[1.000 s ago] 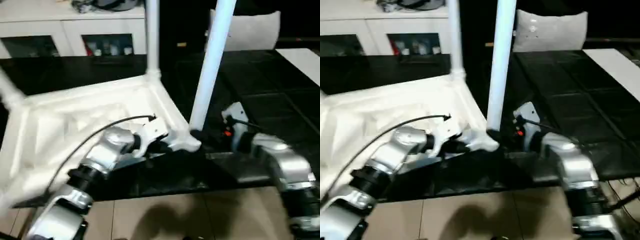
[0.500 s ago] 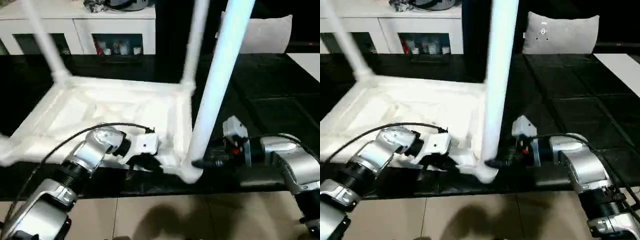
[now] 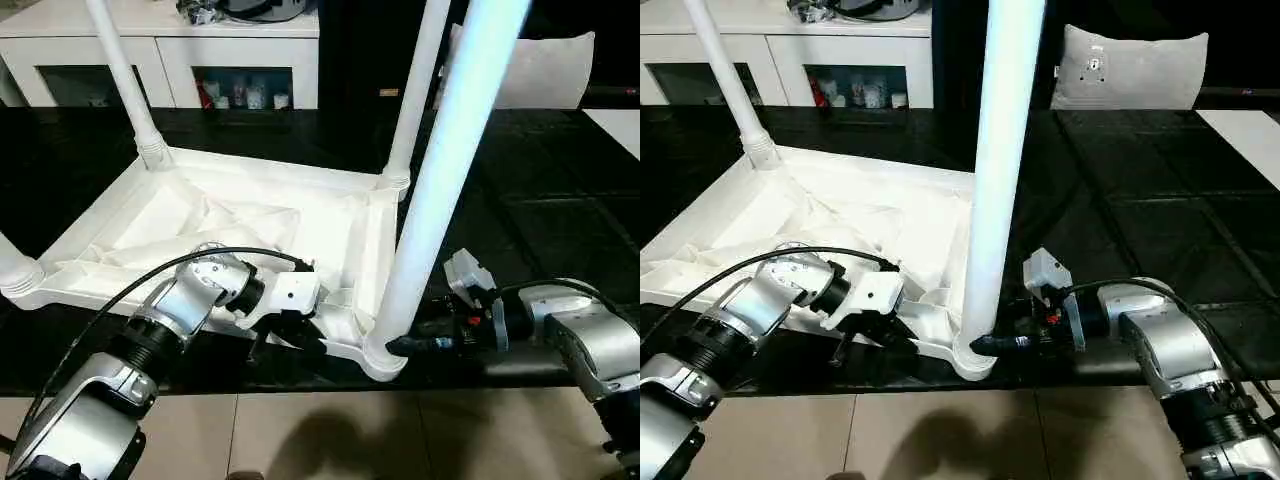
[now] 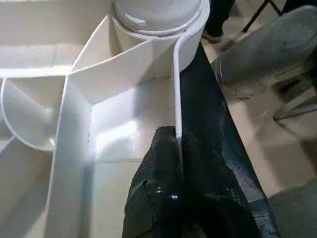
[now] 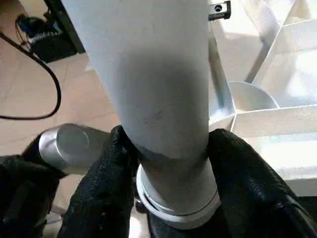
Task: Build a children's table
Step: Rotate leg to tighten
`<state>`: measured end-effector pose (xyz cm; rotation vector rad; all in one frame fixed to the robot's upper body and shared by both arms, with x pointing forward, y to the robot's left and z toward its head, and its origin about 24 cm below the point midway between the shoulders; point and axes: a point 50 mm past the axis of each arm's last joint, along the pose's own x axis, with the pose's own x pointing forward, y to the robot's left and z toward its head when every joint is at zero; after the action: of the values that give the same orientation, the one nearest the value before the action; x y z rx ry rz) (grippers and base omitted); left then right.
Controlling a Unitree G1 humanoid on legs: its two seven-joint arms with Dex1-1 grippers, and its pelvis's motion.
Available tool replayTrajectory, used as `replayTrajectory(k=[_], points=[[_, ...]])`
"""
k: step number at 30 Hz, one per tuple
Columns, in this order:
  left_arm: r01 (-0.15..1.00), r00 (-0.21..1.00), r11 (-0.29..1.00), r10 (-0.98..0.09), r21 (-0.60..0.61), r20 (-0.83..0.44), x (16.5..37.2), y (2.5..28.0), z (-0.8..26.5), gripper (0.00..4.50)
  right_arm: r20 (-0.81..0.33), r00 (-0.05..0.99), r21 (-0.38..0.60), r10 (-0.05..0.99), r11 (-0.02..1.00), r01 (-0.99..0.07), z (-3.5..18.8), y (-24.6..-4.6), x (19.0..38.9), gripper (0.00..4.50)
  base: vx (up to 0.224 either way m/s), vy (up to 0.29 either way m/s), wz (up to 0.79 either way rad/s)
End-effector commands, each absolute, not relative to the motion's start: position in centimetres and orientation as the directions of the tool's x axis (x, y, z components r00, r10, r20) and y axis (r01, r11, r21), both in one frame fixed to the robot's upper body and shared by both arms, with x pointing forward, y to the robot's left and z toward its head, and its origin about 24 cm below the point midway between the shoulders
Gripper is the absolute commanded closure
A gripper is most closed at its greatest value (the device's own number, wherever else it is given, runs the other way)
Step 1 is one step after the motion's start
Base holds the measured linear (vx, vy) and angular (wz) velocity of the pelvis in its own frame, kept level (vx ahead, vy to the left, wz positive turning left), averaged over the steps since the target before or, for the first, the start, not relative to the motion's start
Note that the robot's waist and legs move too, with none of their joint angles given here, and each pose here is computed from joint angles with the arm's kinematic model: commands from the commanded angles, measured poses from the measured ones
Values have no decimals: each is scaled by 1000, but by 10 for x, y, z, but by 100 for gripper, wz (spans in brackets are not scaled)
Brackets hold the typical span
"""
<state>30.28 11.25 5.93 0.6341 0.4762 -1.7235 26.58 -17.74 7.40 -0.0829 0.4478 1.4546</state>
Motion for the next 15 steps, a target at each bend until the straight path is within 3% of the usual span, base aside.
replayTrajectory(k=[1,6,7,11,15], points=[[968,-193,-251,-766,9,-613,301,105,63,450,-263,40,230,964,103,-968,80,-170,264,257,0,0,0],[992,-114,-129,-791,-18,-601,304,100,61,450,-225,157,239,962,211,-948,82,-162,270,259,0,0,0],[999,-38,-28,-816,-27,-577,307,94,60,450,-240,275,225,931,329,-917,79,-156,279,259,0,0,0],[991,102,134,-833,-20,-544,310,79,58,450,-249,558,233,792,608,-759,72,-149,305,259,0,0,0],[957,240,290,-820,-16,-520,316,67,57,450,-227,693,253,684,728,-637,73,-141,318,259,0,0,0]])
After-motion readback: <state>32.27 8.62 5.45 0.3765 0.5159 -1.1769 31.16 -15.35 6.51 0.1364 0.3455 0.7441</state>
